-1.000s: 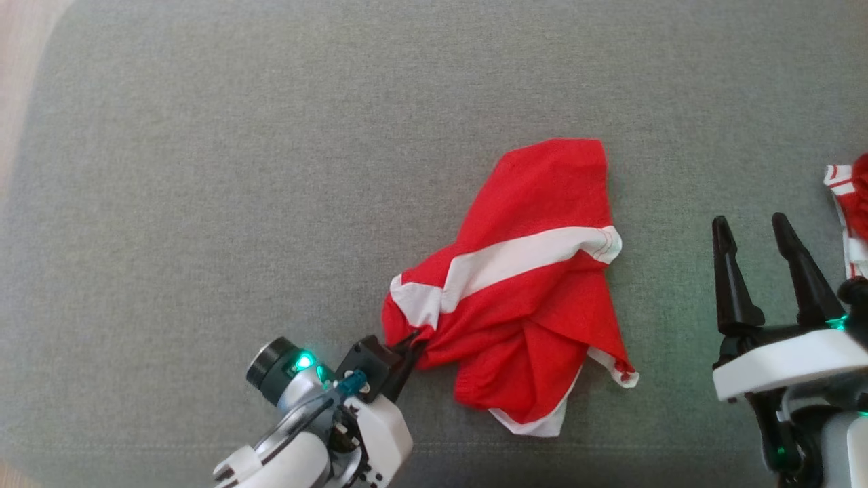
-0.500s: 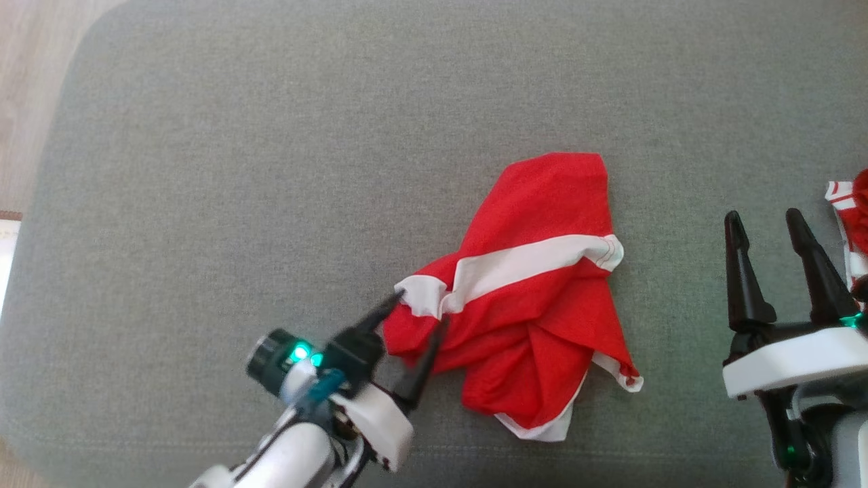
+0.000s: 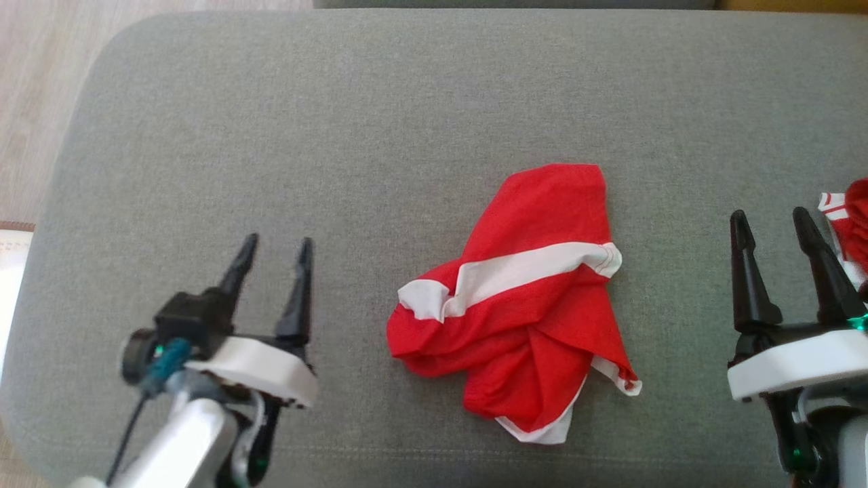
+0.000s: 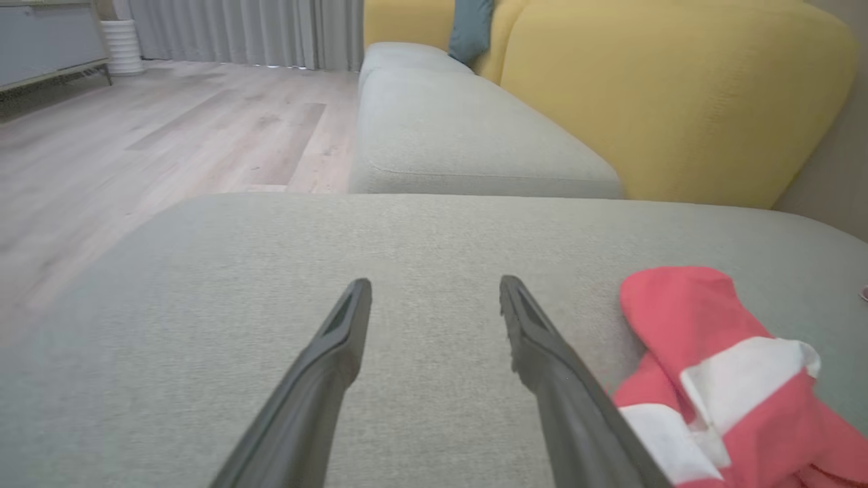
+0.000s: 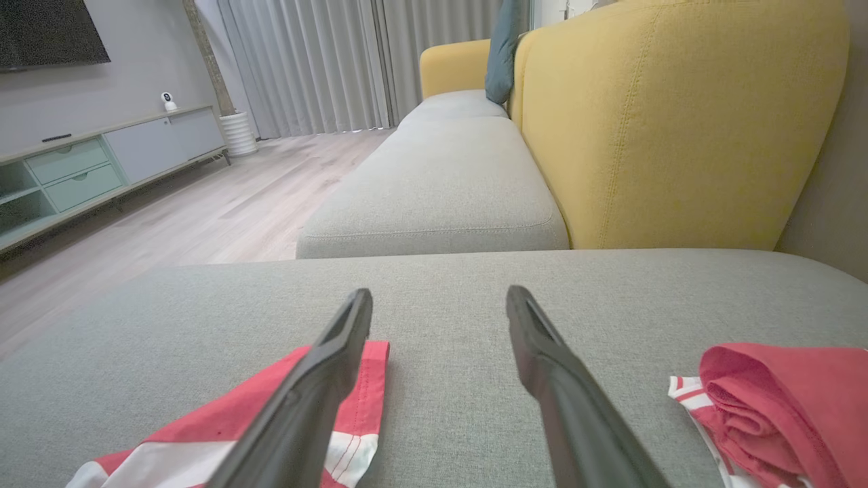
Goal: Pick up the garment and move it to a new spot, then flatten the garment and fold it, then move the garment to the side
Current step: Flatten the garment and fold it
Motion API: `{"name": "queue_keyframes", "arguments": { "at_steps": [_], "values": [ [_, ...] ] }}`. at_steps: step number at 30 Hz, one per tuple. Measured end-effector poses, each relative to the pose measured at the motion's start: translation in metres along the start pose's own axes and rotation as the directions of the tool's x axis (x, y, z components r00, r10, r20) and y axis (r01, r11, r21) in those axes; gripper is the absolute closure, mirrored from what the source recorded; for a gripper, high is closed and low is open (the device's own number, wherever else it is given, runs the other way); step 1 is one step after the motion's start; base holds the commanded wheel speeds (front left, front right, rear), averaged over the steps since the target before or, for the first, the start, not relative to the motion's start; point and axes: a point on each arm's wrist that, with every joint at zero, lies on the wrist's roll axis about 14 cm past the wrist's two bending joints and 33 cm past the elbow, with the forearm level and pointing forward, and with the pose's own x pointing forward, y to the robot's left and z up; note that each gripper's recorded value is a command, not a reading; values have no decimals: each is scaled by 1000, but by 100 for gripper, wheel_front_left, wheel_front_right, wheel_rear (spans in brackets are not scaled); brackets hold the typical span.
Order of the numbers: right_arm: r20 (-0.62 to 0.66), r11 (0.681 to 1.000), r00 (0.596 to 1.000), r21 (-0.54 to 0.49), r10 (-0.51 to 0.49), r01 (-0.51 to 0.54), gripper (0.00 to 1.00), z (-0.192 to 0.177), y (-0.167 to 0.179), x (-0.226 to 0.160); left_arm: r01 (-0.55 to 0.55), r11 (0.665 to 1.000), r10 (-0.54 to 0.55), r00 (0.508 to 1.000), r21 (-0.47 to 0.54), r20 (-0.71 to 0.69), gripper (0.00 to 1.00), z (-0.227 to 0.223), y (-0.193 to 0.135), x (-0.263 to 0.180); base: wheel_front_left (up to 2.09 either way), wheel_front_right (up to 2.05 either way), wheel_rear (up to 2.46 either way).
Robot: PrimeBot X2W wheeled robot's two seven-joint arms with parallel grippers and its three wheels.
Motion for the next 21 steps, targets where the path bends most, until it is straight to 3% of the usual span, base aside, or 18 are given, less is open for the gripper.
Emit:
{"name": "queue_keyframes", "arguments": {
  "at_steps": [7,21],
  "values": [
    [-18,1000,1000,-9,-9,9,0,-4,-2,-5,-53,998,52,998,30,21,0,9,25,-2,0,0,0],
    [-31,1000,999,-8,-17,16,0,-7,-5,-5,-46,999,45,999,28,18,0,8,24,-1,0,0,0]
  ]
}}
